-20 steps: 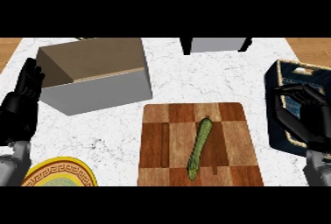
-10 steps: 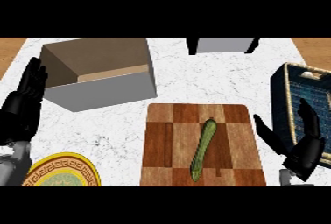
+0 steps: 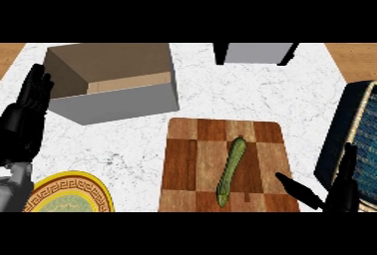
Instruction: Pick the squash from the cutting board and place it in the basket
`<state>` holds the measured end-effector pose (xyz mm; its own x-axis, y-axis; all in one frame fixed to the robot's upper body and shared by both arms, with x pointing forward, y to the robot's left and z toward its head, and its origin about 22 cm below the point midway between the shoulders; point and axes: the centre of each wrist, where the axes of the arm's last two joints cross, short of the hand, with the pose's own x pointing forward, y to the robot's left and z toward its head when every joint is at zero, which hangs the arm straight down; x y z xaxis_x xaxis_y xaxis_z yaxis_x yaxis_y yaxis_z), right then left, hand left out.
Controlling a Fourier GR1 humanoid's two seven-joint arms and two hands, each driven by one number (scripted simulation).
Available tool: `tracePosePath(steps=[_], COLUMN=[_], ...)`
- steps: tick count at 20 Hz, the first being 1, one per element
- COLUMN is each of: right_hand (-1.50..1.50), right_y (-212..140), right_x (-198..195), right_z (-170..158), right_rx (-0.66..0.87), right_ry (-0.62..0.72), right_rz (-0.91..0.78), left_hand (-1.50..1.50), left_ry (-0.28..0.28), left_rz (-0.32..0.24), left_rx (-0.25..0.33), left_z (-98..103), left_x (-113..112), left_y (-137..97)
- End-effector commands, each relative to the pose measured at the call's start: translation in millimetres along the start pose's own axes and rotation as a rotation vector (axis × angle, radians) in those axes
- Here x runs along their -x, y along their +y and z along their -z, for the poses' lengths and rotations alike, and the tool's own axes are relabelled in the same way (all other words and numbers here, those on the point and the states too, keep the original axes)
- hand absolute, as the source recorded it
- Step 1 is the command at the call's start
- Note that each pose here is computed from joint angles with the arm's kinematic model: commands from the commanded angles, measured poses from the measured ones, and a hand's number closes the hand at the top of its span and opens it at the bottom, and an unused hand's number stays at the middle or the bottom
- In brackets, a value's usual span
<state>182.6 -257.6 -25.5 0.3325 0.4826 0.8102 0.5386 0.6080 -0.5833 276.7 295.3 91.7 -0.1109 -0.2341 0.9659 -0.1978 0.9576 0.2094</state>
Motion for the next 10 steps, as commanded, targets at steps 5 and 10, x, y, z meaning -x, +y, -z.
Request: tracePosePath(steps=[5, 10], right_hand=[-1.5, -1.5], right_y=[-14, -25], right_x=[-3, -49], right_z=[-36, -47], right_rx=[-0.311, -0.342], right_ry=[0.238, 0.292], right_rz=[-0.196, -0.204], left_hand=[0.0, 0.0], left_ry=[0.135, 0.156], left_rz=[0.01, -0.012], left_rx=[0.009, 0.001], left_z=[-7, -5], left_x=[22, 28], left_y=[-2, -3])
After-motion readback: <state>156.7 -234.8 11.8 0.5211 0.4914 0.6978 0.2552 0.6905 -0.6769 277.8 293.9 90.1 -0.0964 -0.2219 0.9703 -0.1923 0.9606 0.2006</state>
